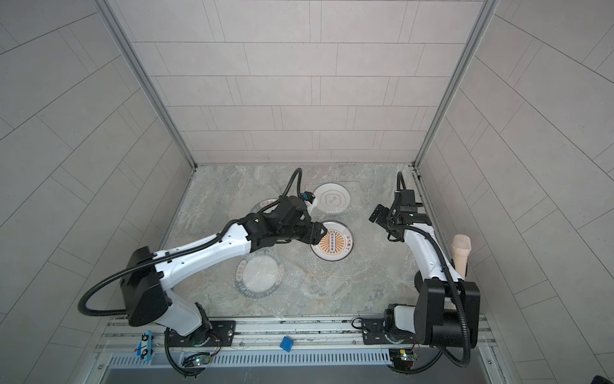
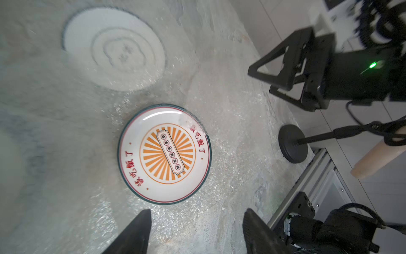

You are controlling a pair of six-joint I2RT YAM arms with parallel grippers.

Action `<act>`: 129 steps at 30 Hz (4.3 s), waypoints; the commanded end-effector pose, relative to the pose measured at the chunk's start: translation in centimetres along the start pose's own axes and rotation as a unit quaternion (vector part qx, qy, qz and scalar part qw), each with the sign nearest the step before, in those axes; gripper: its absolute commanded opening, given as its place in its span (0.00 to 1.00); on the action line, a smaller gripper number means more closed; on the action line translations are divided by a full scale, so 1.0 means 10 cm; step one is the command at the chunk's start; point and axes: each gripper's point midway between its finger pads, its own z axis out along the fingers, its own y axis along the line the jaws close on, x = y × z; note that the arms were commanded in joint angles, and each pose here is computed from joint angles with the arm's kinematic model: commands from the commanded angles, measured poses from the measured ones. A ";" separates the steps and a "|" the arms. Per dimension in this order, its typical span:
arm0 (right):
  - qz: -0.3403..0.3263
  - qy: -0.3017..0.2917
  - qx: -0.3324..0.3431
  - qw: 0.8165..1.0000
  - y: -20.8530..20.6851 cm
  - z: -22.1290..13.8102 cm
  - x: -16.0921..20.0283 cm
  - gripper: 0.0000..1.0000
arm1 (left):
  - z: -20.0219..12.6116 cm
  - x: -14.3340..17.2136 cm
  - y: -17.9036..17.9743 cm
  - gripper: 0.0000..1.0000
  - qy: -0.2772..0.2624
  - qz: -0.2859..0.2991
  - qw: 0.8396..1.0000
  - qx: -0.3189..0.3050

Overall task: Unpack dinner plates from bubble wrap
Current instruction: Unwrap the bubble wrap at the center of the board, then pick up the plate from the bubble wrap, then place the plate at the center of the board.

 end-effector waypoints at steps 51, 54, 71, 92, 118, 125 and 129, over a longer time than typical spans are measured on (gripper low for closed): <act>-0.097 0.124 -0.076 0.984 0.33 0.35 1.03 1.00 | 1.17 0.66 1.19 0.22 0.075 -0.305 0.949 0.029; -0.097 0.133 -0.070 0.984 0.32 0.36 1.03 1.00 | 1.18 0.64 1.19 0.20 0.075 -0.306 0.949 0.030; -0.109 0.117 -0.112 0.981 0.54 0.30 0.91 1.00 | 0.83 0.48 1.02 0.02 0.062 -0.313 0.946 0.050; -0.025 0.156 -0.095 0.983 0.34 0.82 0.85 1.00 | 0.28 0.14 0.87 0.03 0.049 -0.294 0.946 0.128; -0.139 0.079 -0.162 0.974 1.01 -0.04 0.65 1.00 | -1.55 -0.37 3.72 0.01 -0.317 -0.548 0.767 -0.105; -0.148 0.097 -0.173 0.969 1.05 -0.02 0.83 1.00 | -1.69 -0.10 4.39 0.01 -0.339 -0.579 0.722 -0.169; -0.146 0.104 -0.174 0.968 1.04 0.01 0.86 1.00 | -1.63 -0.04 4.56 0.01 -0.326 -0.583 0.717 -0.196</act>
